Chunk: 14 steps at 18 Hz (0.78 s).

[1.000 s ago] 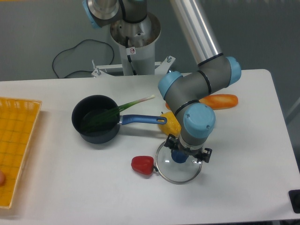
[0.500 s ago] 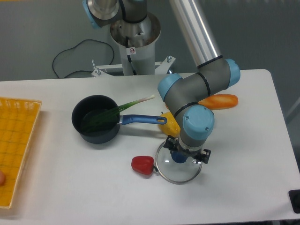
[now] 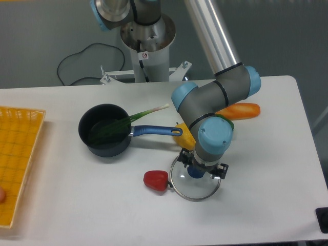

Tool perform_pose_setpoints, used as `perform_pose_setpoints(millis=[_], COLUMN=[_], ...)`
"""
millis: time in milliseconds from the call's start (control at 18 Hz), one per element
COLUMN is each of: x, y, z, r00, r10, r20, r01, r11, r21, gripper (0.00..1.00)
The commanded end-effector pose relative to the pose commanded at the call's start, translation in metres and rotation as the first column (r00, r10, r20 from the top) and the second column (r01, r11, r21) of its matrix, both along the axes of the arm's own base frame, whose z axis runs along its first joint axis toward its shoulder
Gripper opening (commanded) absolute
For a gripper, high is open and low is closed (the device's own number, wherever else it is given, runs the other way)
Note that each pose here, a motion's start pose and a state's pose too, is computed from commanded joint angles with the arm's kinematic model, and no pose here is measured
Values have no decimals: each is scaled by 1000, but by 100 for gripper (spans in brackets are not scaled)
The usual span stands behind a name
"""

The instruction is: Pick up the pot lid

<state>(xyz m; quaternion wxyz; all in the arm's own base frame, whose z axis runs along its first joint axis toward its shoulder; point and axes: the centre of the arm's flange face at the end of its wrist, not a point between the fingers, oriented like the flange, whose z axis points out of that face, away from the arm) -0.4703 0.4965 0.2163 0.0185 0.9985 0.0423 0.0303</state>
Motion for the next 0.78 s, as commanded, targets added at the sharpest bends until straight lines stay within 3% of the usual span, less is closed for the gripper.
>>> perform_pose_setpoints(millis=[778], x=[0], y=[0], z=[-3], r00=[1000], r10=[-3], r20=[3], r01=[3], r11=[1000], r21=[-4], gripper=[100])
